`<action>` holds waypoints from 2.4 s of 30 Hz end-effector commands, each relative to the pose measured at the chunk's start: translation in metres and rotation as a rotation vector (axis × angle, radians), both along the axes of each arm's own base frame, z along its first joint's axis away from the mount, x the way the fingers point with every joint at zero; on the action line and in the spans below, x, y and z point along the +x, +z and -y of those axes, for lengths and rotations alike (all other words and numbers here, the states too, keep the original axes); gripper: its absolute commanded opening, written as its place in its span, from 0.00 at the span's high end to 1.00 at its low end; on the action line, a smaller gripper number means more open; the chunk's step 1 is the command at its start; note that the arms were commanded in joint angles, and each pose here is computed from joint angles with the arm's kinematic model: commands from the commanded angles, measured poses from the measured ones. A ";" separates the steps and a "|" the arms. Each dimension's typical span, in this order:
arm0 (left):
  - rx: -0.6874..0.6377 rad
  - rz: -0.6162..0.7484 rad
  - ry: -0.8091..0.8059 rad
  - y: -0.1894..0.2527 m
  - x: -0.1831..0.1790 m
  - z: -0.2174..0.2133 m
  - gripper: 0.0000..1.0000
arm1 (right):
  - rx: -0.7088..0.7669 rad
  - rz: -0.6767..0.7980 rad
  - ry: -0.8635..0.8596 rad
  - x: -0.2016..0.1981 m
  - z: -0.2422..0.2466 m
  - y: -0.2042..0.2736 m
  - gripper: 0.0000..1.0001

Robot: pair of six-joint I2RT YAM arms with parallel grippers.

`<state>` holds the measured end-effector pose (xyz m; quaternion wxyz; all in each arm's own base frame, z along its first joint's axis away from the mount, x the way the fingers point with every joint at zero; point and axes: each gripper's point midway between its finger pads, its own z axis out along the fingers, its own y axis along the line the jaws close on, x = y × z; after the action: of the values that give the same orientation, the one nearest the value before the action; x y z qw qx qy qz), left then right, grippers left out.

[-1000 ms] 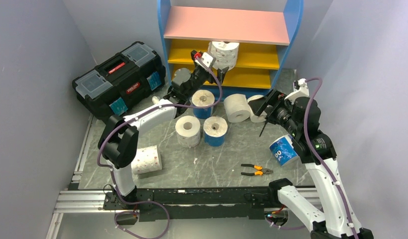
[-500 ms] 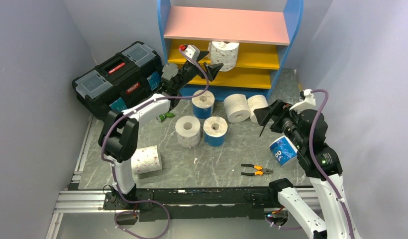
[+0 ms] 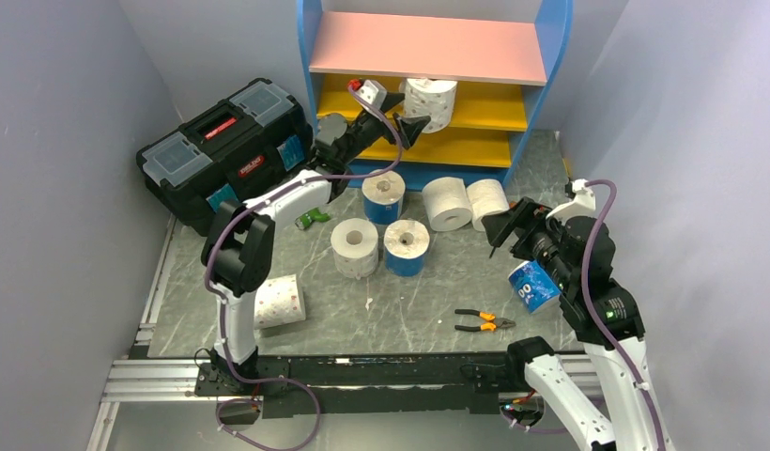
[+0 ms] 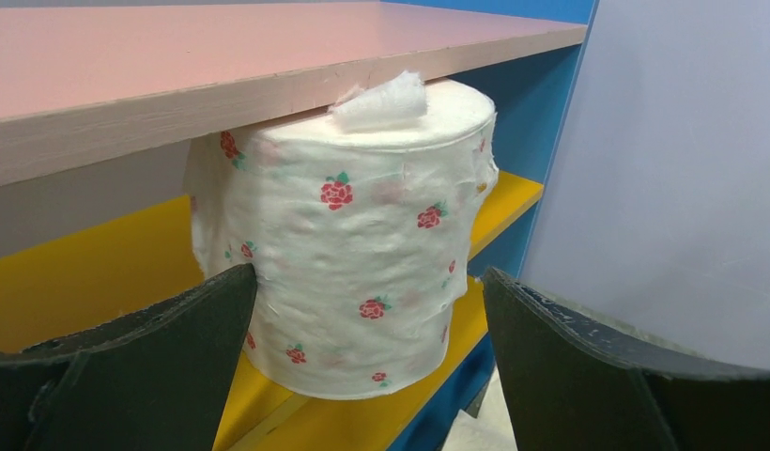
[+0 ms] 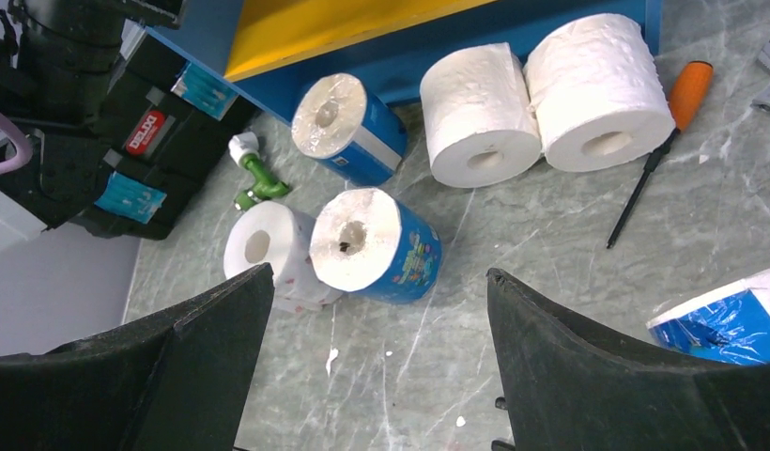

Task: Place and organize the paper towels onto the shelf
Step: Place the paper towel on the shelf.

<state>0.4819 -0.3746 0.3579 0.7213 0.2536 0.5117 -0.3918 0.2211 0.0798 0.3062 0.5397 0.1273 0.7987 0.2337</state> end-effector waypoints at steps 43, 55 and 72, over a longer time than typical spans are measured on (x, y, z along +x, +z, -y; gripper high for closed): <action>-0.135 0.091 0.127 0.019 0.025 0.092 0.06 | -0.032 -0.015 -0.071 -0.014 0.017 -0.030 0.15; -0.153 0.084 0.096 0.011 0.024 0.122 0.06 | -0.018 -0.041 -0.039 -0.024 0.012 -0.044 0.16; -0.218 0.093 0.086 0.022 0.017 0.136 0.03 | -0.022 -0.029 -0.028 -0.031 0.011 -0.039 0.16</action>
<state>0.5096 -0.5089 0.3575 0.7755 0.1824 0.4657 -0.3853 0.1906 0.0700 0.2515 0.5160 0.1388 0.8176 0.2143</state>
